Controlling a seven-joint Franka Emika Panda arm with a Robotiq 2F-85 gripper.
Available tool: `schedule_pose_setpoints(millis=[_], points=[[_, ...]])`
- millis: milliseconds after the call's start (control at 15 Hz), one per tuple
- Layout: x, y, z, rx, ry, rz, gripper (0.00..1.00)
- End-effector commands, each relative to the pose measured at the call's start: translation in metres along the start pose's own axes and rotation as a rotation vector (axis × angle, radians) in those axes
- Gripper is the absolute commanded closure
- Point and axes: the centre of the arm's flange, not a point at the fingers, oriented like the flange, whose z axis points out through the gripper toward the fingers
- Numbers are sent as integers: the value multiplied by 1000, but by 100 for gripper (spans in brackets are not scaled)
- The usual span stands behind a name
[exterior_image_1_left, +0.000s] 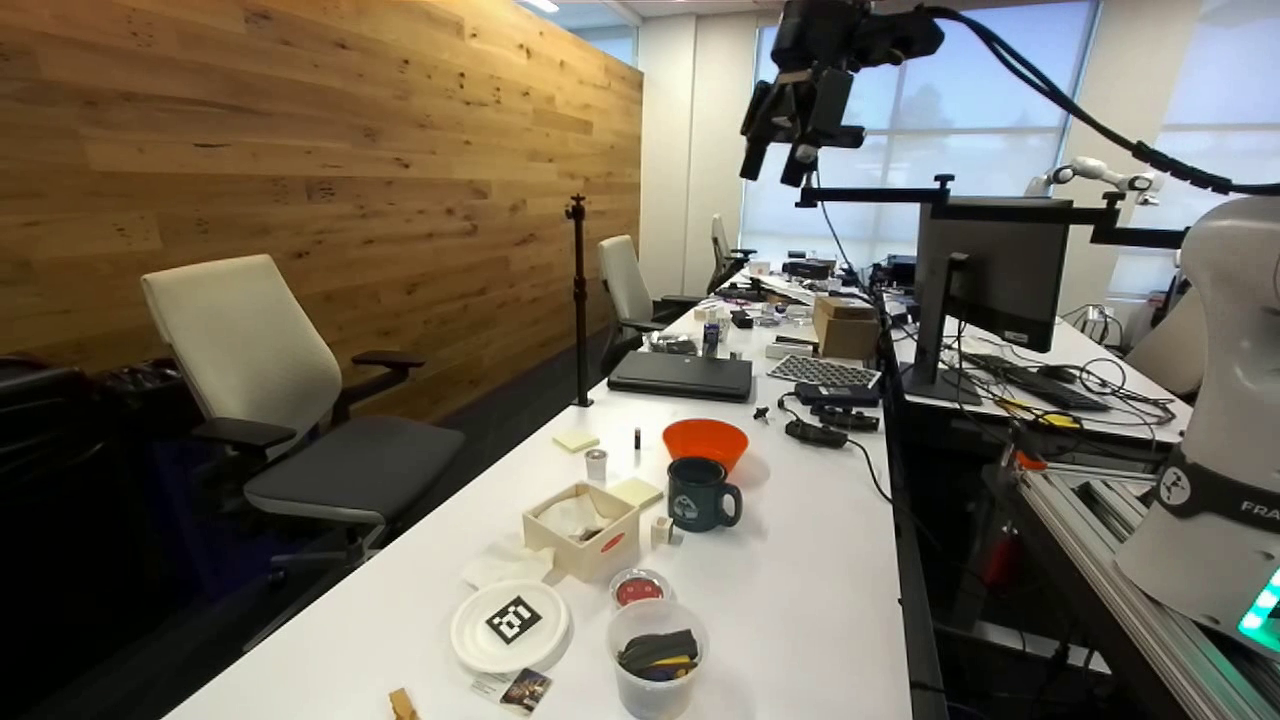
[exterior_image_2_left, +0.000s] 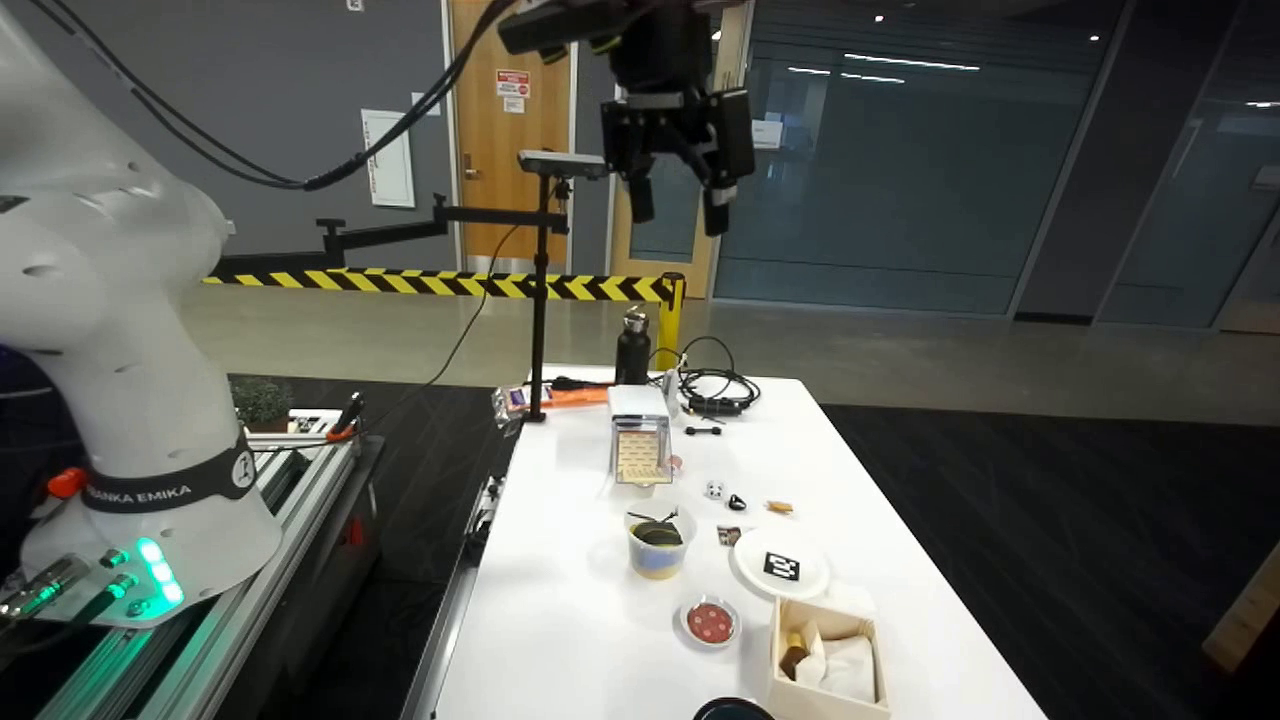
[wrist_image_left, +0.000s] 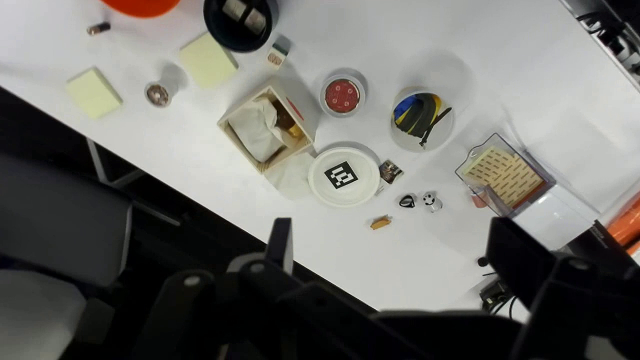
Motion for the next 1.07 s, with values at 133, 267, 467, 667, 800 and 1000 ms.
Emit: schedule_pose_setpoints(millis=[133,267,467,667,800,1000], points=[[98,8,41,-8,3,-235,0],[125,7,60,-13,-9,-269,0],[160,6,88,-24,-45,-235,0],[185,-1,110,-22,-64,-156,0],[195,-3,119,-6,-74,-85,0],[184,-11,126,-10,-70,-123,0]])
